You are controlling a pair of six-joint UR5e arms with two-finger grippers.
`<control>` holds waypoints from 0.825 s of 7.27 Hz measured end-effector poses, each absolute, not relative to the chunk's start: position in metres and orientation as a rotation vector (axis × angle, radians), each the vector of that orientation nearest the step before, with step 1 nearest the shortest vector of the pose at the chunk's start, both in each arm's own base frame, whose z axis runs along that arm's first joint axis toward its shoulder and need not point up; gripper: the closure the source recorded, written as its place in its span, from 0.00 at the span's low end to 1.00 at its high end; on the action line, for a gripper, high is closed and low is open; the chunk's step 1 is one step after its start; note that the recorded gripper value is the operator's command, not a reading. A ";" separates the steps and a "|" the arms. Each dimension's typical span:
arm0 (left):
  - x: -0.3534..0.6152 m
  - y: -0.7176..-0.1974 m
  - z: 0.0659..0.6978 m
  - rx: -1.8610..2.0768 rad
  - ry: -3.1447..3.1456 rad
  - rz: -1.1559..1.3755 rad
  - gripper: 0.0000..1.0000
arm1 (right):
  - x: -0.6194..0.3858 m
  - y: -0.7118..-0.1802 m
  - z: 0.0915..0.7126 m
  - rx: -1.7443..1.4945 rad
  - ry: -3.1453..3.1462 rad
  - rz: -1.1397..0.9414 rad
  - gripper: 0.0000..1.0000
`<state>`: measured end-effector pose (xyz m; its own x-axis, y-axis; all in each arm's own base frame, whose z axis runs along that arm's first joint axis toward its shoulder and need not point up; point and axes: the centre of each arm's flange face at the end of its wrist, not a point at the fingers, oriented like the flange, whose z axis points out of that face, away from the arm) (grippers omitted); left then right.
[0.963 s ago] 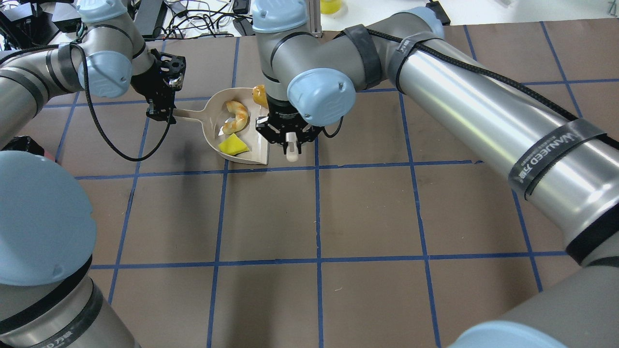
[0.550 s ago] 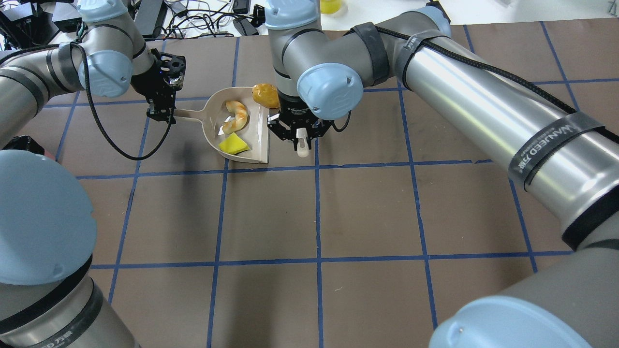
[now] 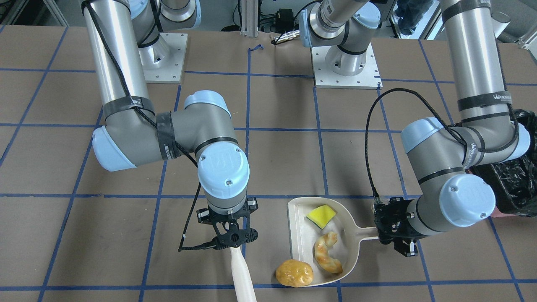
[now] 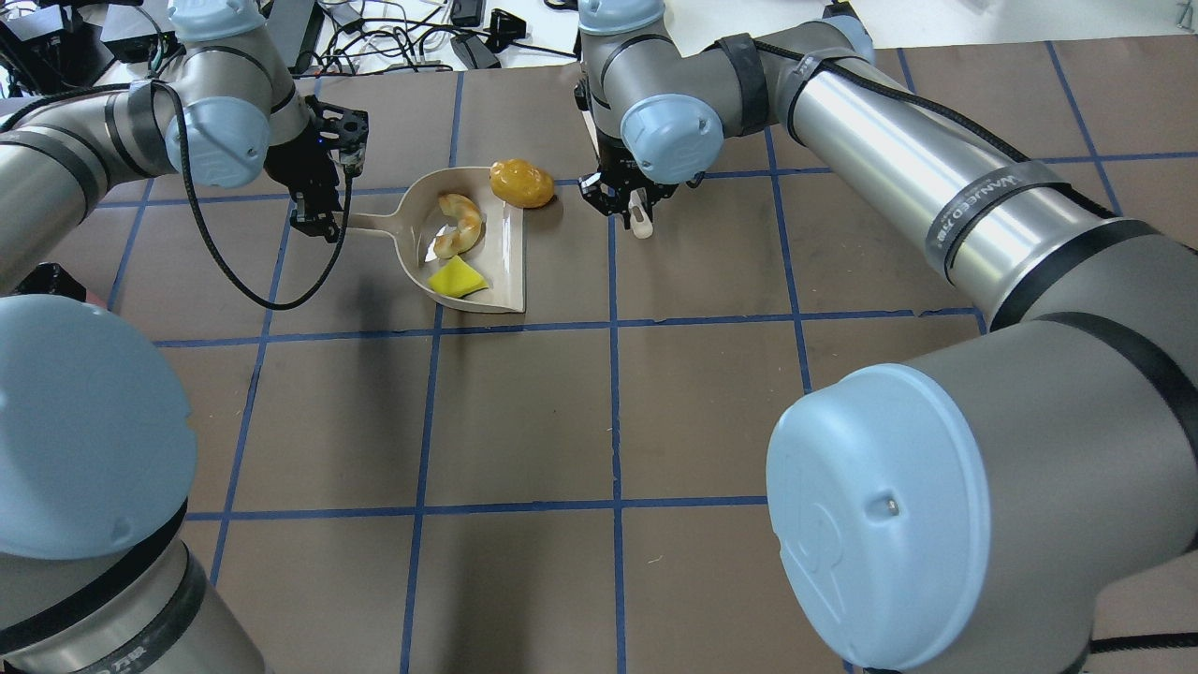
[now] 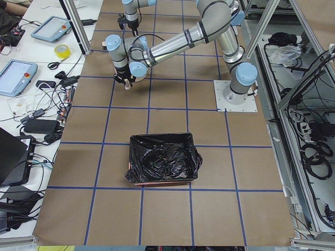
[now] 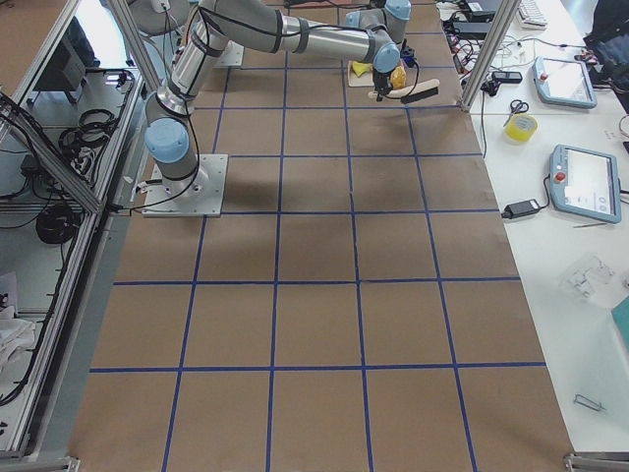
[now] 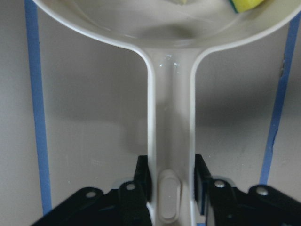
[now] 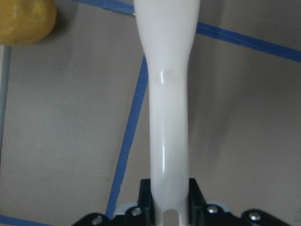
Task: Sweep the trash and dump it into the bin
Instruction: 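Sweep the yellow potato piece into the dustpan with the right gripper's brush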
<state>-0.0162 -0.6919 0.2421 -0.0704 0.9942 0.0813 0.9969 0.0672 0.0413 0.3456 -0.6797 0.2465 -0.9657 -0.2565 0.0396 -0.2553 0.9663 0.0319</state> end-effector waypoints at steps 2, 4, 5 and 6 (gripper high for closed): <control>-0.016 -0.692 0.241 -2.120 -2.272 -0.137 0.93 | 0.370 -0.678 0.238 0.393 -3.102 -0.048 1.00; -0.016 -0.692 0.241 -2.119 -2.271 -0.138 0.93 | 0.412 -0.654 0.237 0.362 -3.146 -0.073 1.00; -0.017 -0.692 0.240 -2.120 -2.270 -0.138 0.93 | 0.425 -0.645 0.236 0.332 -3.166 -0.093 1.00; -0.017 -0.692 0.240 -2.120 -2.269 -0.138 0.93 | 0.438 -0.636 0.235 0.279 -3.196 -0.118 1.00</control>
<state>-0.0170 -0.6916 0.2403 -0.0696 0.9940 0.0846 0.9969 0.0662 0.0423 0.4382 -0.6364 0.2353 -0.9826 -0.1703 -0.0744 -0.1754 0.9822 0.0670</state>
